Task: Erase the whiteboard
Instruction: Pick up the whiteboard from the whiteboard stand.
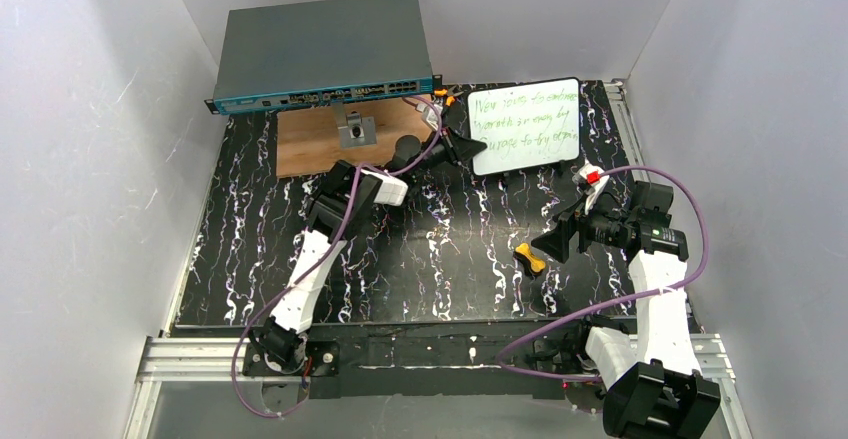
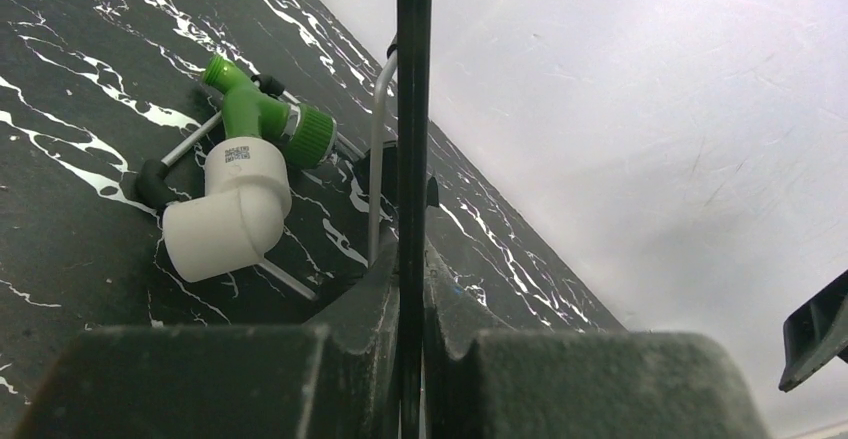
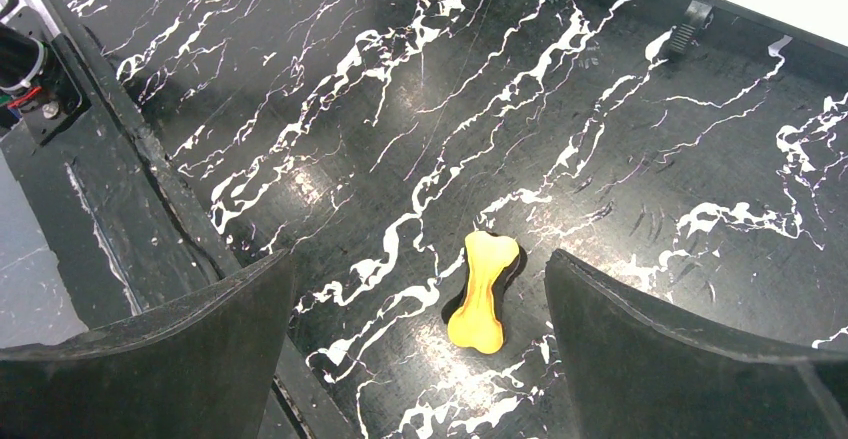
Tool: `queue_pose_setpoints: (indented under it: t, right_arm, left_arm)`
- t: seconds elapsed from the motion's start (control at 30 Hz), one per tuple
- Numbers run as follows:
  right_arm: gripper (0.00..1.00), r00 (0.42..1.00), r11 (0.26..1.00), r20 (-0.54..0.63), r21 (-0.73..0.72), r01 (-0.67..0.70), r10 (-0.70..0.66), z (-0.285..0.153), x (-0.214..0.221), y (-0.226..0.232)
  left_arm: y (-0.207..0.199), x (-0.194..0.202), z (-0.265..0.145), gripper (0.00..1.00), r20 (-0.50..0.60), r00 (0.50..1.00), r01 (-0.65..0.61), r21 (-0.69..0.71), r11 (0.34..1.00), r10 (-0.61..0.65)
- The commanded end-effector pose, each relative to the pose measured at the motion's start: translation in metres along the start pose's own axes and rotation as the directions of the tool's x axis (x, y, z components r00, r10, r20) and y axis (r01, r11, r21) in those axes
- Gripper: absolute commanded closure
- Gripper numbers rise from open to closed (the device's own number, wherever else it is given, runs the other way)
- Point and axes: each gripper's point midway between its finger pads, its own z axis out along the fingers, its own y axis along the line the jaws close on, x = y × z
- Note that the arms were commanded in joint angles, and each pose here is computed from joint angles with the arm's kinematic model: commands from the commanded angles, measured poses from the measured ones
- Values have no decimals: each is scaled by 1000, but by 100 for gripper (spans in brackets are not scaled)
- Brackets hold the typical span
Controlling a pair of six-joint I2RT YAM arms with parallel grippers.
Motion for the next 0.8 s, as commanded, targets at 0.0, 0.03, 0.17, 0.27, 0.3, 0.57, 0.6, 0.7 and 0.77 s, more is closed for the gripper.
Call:
queue_pose_setpoints:
  t: [0.0, 0.03, 0.17, 0.27, 0.3, 0.57, 0.6, 0.7, 0.77]
  right_arm:
    - [0, 1000, 1000, 16, -9, 10, -10, -1, -4, 0]
    - [0, 1000, 1000, 15, -9, 10, -10, -1, -4, 0]
    - [0, 1000, 1000, 16, -9, 10, -10, -1, -4, 1]
    - [0, 1000, 1000, 16, -8, 11, -11, -1, -4, 1]
    - [0, 1000, 1000, 17, -7, 14, -14, -1, -5, 1]
    - [0, 1000, 1000, 19, -8, 15, -15, -1, -5, 2]
    - [0, 1000, 1000, 19, -7, 17, -16, -1, -5, 2]
    - [0, 1000, 1000, 19, -7, 16, -16, -1, -5, 2]
    - [0, 1000, 1000, 21, -7, 20, -20, -2, -6, 2]
  left_arm:
    - [-58, -77, 6, 100, 166, 982, -103, 83, 991, 88]
    - [-63, -82, 7, 100, 178, 980, -107, 89, 990, 90]
    - [-79, -98, 11, 100, 213, 974, -99, 107, 989, 75]
    - [-87, -109, 12, 100, 249, 967, -90, 121, 988, 58]
    - [-89, -111, 12, 100, 258, 965, -86, 123, 989, 52]
    - [-106, -130, 11, 100, 321, 946, -81, 136, 987, 34]
    - [-109, -132, 11, 100, 328, 944, -81, 142, 987, 30]
    - [-118, -142, 10, 100, 350, 936, -89, 147, 985, 33]
    - [-123, -148, 9, 100, 363, 931, -97, 152, 984, 36]
